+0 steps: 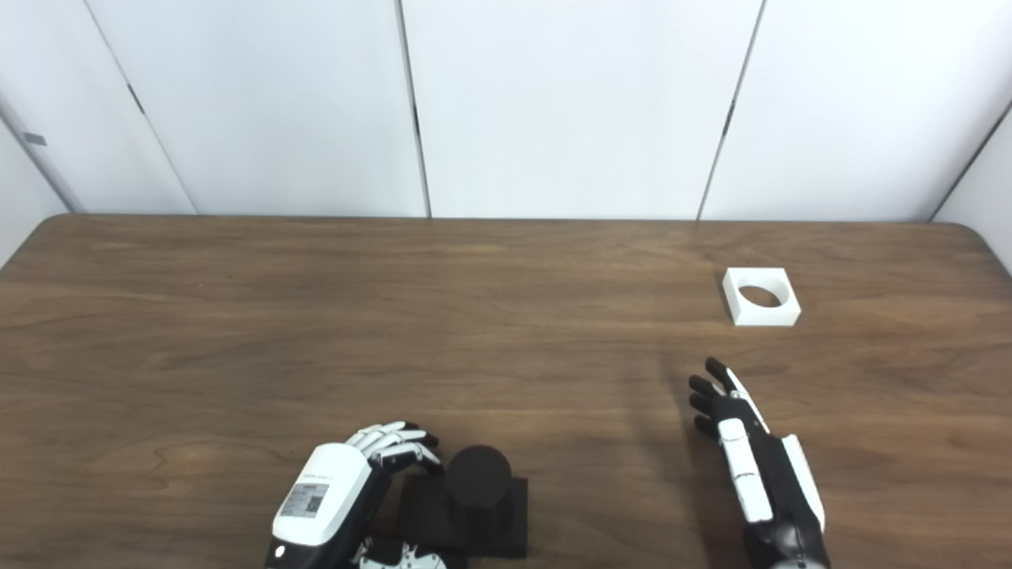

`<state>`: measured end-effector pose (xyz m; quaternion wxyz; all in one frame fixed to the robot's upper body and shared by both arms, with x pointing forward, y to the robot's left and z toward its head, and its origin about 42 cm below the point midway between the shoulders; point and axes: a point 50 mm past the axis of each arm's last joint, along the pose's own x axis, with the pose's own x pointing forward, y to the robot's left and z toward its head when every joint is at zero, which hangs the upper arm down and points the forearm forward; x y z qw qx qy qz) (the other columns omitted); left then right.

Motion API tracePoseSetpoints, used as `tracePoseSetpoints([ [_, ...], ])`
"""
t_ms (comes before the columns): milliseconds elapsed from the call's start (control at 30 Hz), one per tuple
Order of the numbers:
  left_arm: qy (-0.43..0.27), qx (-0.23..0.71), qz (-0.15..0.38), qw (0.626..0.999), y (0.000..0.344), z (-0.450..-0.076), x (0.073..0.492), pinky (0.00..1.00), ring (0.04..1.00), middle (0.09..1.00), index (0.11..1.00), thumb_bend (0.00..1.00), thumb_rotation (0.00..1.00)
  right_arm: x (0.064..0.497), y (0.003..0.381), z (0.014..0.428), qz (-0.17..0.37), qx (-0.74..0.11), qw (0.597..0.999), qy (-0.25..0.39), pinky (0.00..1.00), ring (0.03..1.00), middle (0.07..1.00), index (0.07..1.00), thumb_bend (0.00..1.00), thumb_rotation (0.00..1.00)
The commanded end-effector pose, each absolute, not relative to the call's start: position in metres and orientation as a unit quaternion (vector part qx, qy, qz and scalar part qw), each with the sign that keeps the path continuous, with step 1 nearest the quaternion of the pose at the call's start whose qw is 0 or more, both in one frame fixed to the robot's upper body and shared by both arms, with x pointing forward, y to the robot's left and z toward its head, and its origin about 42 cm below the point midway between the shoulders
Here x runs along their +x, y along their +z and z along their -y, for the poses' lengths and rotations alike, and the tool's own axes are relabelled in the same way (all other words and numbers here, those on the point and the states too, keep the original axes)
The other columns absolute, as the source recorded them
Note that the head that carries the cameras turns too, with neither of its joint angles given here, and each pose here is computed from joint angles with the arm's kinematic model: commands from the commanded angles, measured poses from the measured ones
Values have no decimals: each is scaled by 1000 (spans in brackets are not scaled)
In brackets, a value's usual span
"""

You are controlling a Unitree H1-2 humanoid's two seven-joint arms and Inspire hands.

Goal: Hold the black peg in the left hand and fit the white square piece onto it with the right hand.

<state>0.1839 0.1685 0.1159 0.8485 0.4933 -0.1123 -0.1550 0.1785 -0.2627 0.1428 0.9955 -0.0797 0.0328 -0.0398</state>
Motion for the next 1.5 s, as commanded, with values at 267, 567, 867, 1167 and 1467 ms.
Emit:
tracePoseSetpoints([
  [267,-193,512,79,833,104,-168,180,821,830,768,488,517,47,188,179,268,21,-129,991,-32,851,883,895,891,451,887],
  [567,-189,504,84,839,102,-170,181,806,820,759,487,518,46,228,224,306,54,-293,954,-33,790,852,863,852,577,267],
  [867,-193,505,84,837,102,-171,182,808,818,758,487,518,46,277,257,336,53,-421,905,-35,876,904,891,847,746,193],
  [1167,-193,501,85,839,102,-171,180,799,816,758,487,518,47,335,274,359,30,-514,857,-25,908,990,956,834,862,138],
  [1467,-193,500,85,840,102,-172,180,800,817,756,487,518,46,388,285,372,-3,-588,809,-9,991,1000,991,847,889,133],
])
